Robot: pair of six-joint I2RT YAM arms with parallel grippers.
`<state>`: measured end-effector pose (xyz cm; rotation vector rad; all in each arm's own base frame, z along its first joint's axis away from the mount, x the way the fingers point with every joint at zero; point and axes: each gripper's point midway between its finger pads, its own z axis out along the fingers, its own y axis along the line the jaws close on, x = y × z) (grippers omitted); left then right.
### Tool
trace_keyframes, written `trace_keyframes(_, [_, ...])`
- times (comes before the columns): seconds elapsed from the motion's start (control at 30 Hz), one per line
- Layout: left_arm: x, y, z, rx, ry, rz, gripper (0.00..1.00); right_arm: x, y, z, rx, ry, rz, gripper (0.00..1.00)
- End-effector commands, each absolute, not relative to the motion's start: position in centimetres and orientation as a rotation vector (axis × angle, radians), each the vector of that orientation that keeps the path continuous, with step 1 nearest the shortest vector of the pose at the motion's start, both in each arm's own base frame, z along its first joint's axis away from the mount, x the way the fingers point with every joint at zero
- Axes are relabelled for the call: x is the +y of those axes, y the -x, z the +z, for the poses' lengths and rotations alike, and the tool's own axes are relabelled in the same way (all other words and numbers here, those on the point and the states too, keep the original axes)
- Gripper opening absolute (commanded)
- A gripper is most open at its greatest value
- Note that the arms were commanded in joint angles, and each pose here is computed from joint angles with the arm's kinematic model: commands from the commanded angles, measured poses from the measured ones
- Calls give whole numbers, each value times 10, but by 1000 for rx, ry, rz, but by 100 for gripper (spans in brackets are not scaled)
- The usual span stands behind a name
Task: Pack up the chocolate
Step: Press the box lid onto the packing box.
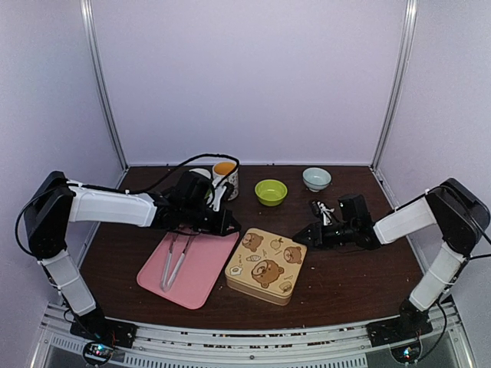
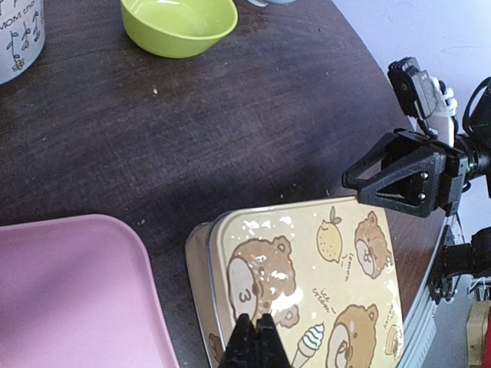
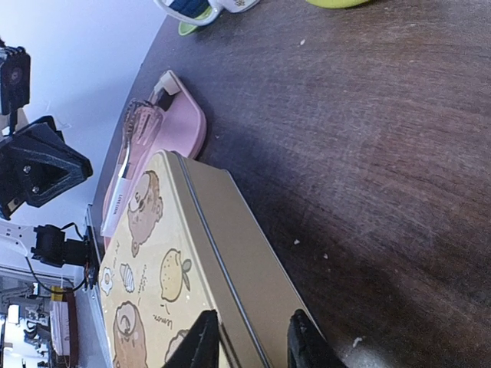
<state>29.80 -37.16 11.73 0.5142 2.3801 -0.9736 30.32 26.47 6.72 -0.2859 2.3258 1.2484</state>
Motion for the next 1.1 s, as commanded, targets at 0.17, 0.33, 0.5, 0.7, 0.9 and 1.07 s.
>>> trace_keyframes(0.17, [-368, -302, 121, 2306, -514, -1081, 0, 235, -306, 80, 2372, 295, 984, 39])
trace_keyframes(0.33, [-350, -289, 110, 2352, -472, -1053, 0, 224, -299, 83, 2382, 287, 924, 51])
trace_keyframes(0.5, [-336, -269, 105, 2379, -445, -1081, 0, 216, -283, 87, 2404, 286, 907, 54])
trace_keyframes(0.7, [-322, -248, 79, 2499, -397, -1046, 0, 203, -256, 84, 2439, 237, 909, 53])
trace_keyframes(0.9, [-319, -240, 63, 2570, -369, -990, 0, 199, -235, 70, 2494, 221, 913, 35])
trace_keyframes(1.07, [-338, -228, 58, 2611, -464, -1012, 0, 216, -227, 59, 2507, 252, 957, 3])
